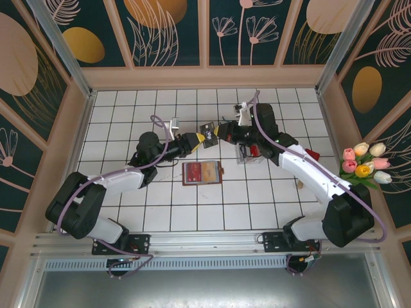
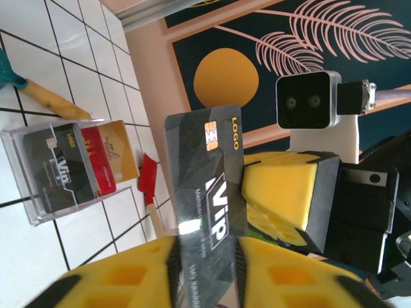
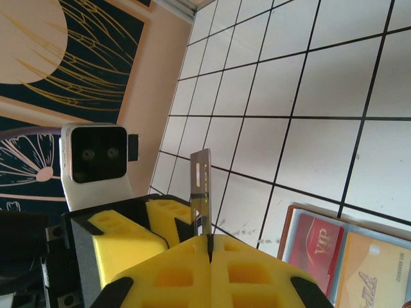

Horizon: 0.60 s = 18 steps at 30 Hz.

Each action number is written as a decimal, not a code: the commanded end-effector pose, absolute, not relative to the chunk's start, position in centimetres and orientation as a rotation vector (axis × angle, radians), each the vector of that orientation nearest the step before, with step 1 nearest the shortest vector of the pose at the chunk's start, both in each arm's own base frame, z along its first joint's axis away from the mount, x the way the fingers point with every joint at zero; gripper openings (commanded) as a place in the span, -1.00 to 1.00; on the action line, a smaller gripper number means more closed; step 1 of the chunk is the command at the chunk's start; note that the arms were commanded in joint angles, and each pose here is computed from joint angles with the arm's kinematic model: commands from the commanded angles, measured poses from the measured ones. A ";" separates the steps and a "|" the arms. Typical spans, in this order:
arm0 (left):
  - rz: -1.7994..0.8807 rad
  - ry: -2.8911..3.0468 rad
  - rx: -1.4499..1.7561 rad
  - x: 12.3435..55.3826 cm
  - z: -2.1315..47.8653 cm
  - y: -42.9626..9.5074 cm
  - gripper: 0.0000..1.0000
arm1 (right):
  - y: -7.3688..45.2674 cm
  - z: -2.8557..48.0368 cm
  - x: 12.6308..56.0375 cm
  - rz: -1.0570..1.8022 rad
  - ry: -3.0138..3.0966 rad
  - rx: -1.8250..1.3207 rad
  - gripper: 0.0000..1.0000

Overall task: Put the credit cards into the card holder
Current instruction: Pick up the credit card from the storage box.

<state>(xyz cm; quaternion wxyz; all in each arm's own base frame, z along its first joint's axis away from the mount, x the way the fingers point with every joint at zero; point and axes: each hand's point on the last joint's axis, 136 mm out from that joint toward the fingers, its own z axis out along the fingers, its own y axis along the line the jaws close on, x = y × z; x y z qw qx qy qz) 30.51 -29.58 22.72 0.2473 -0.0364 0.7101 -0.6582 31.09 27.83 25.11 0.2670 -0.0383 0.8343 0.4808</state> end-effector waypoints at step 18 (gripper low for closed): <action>-1.825 1.907 0.061 29.0 24.3 -29.6 -1.00 | 28.4 26.7 29.1 1.575 2.143 -0.334 -0.63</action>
